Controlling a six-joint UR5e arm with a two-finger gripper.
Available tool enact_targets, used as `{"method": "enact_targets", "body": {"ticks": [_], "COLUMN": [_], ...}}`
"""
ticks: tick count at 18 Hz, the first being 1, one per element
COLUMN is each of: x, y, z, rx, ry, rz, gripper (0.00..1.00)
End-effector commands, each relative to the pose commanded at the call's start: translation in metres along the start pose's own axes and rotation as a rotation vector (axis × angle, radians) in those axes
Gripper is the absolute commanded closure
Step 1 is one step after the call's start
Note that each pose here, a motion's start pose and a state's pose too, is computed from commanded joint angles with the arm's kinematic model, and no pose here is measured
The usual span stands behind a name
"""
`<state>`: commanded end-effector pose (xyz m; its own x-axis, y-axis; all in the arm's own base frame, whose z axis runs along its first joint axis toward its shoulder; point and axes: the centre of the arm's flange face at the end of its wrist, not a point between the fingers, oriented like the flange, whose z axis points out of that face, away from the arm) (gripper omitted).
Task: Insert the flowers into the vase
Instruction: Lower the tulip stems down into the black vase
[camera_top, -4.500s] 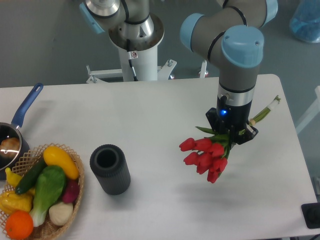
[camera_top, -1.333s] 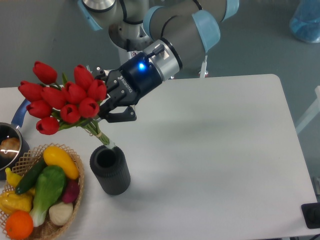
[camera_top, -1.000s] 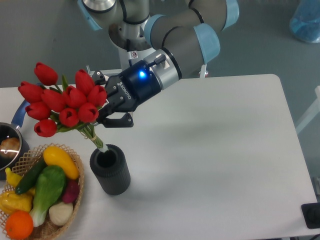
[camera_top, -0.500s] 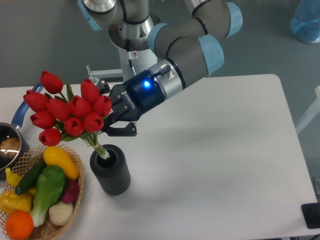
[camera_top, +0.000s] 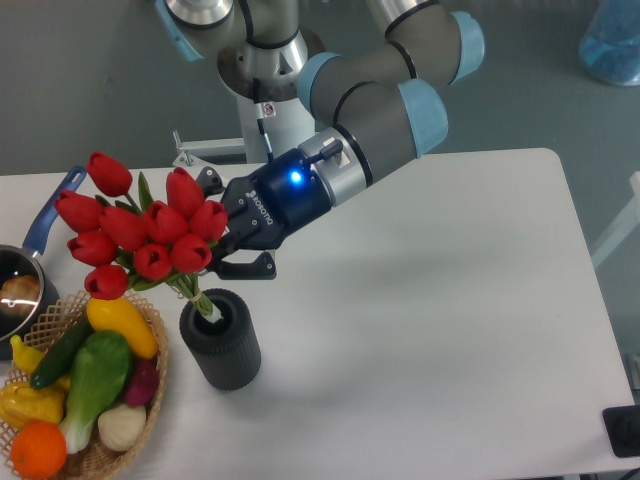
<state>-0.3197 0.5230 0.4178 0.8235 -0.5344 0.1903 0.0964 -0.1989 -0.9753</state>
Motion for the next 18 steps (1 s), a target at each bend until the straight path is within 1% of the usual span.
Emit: {"method": "enact_targets", "body": {"ticks": [7, 11, 18], "x": [0.003, 0.006, 0.005], "y": [0.020, 0.043, 0.058], "z": [0.002, 0.004, 0.005], "rx": [-0.014, -0.020, -0.043], "ry": [-0.002, 0.003, -0.003], "rz": [-0.032, 0.007, -0.002], "gripper": [0.78, 0.75, 0.72]}}
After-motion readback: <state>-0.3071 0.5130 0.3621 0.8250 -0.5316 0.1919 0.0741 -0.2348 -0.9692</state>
